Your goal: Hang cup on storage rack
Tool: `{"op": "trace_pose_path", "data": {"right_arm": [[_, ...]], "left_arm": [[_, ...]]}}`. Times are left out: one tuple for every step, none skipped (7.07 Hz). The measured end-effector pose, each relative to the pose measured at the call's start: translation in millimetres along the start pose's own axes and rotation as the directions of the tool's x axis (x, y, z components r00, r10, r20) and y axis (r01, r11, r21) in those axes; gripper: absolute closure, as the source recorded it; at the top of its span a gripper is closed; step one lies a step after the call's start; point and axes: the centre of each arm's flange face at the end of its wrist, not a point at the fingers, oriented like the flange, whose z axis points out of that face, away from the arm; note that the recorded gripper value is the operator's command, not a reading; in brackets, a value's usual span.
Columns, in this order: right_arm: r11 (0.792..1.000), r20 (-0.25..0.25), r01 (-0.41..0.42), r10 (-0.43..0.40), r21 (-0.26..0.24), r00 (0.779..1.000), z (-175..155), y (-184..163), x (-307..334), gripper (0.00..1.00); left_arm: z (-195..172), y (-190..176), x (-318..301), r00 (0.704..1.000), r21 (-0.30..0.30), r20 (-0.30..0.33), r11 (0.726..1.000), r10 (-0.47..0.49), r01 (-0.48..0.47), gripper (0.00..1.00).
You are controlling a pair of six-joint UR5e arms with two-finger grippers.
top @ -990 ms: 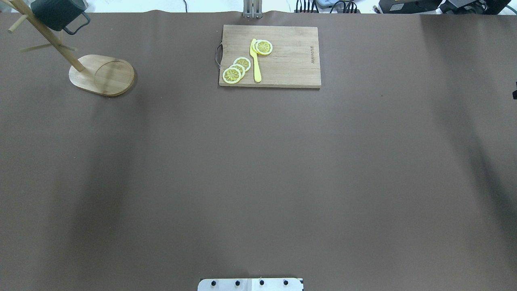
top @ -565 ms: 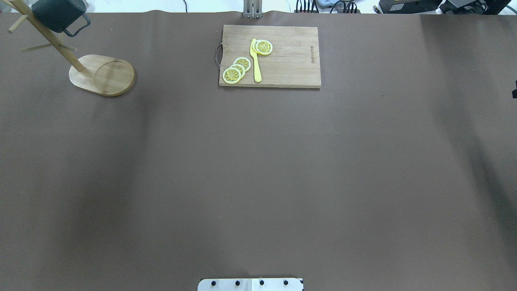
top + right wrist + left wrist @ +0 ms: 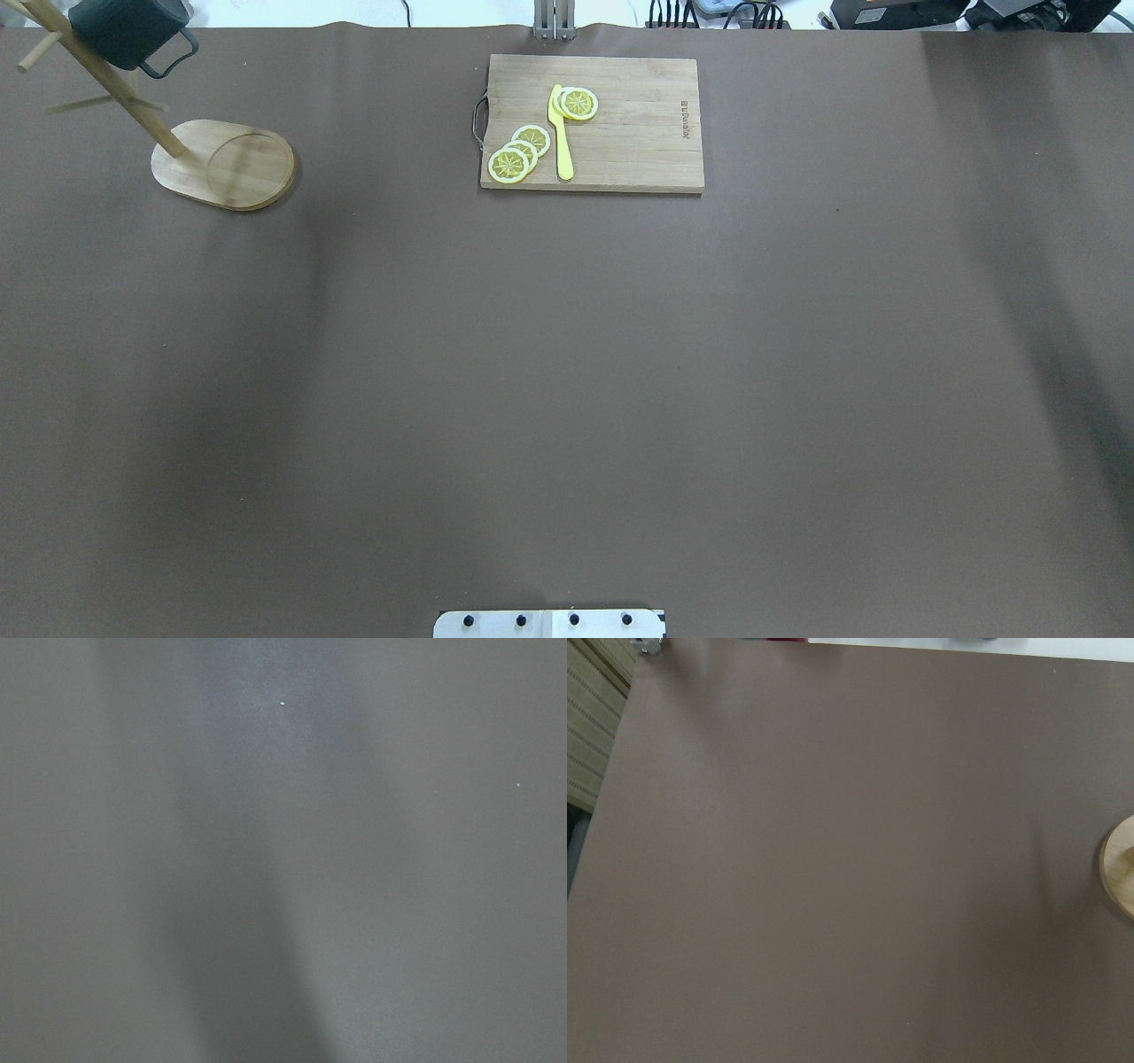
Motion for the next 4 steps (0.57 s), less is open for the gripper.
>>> {"op": "trace_pose_path", "data": {"right_arm": [[1.0, 0.006, -0.02, 0.02, -0.003, 1.0, -3, 1, 9, 0.0], [1.0, 0.003, -0.03, 0.03, -0.004, 1.0, -3, 2, 15, 0.0], [0.999, -0.004, -0.036, 0.036, -0.004, 0.999, -2, 1, 19, 0.0], [0.999, -0.01, -0.047, 0.047, -0.003, 0.999, -2, 1, 25, 0.0]], "left_arm": [[3, 2, -2, 1.0, -0.01, -0.007, 1.0, -0.004, 0.004, 0.01], [8, 4, -6, 1.0, -0.022, -0.012, 1.0, -0.013, 0.013, 0.02], [14, 7, -8, 0.999, -0.039, -0.033, 0.999, -0.024, 0.022, 0.01], [17, 11, -9, 0.997, -0.056, -0.066, 0.998, -0.032, 0.029, 0.01]]}}
